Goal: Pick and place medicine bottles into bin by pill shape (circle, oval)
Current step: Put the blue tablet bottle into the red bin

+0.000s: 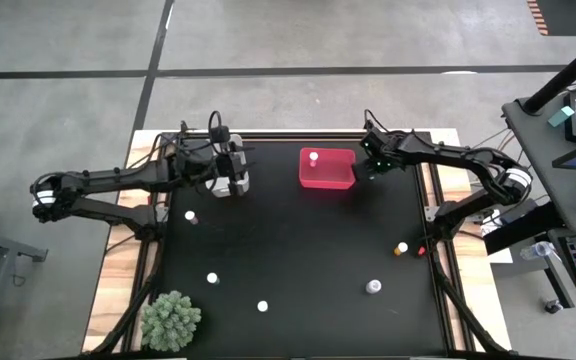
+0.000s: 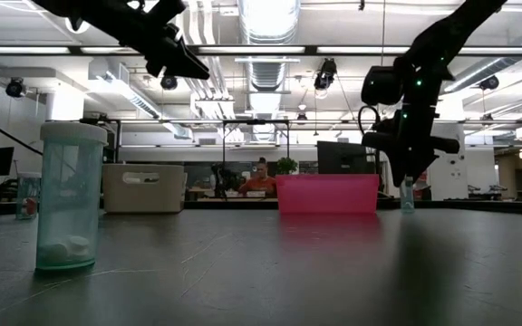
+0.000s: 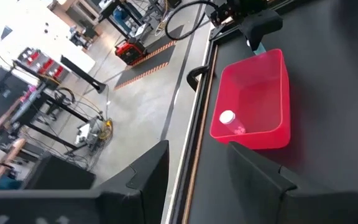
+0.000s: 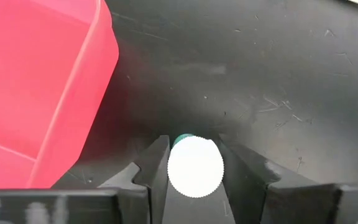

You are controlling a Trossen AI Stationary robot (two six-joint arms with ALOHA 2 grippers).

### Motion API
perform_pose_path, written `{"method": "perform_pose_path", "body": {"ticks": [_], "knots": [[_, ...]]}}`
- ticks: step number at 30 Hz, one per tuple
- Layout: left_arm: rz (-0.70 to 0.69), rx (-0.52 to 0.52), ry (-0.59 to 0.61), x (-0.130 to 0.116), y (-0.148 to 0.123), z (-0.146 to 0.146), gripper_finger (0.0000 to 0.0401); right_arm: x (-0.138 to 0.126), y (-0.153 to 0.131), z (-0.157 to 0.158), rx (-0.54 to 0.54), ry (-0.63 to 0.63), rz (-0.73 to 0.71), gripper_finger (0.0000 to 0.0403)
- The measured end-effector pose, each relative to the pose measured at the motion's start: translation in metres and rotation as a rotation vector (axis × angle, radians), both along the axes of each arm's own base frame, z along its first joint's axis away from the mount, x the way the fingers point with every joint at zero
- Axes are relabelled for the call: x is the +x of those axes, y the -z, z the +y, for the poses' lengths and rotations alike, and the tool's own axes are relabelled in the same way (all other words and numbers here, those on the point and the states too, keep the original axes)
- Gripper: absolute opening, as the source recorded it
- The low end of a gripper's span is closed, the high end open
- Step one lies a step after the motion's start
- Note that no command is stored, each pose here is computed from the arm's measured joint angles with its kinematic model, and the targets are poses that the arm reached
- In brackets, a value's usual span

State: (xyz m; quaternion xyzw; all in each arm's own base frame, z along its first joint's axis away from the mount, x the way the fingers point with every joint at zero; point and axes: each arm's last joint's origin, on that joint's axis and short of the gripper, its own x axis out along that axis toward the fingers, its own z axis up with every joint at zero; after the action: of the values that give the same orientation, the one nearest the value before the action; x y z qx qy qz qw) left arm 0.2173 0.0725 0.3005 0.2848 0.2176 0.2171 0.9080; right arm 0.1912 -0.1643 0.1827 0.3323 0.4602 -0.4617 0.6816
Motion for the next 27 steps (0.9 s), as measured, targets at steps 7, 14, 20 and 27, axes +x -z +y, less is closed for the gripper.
{"method": "perform_pose_path", "body": {"ticks": [7, 14, 20, 27], "knots": [[-0.024, -0.045, -0.014, 0.000, 0.001, 0.000, 0.0147, -0.006, -0.022, 0.005, -0.037, -0.010, -0.038, 0.0119], [-0.025, -0.050, -0.012, 0.000, 0.001, 0.000, 0.0147, -0.006, -0.065, 0.005, -0.088, -0.026, -0.084, 0.0113], [-0.034, -0.077, -0.020, 0.000, 0.002, 0.000, 0.0147, 0.007, -0.088, 0.005, -0.124, -0.075, -0.118, 0.0115], [-0.033, -0.078, -0.020, 0.000, 0.002, 0.000, 0.0147, 0.034, -0.100, 0.008, -0.144, -0.160, -0.140, 0.0116]]}}
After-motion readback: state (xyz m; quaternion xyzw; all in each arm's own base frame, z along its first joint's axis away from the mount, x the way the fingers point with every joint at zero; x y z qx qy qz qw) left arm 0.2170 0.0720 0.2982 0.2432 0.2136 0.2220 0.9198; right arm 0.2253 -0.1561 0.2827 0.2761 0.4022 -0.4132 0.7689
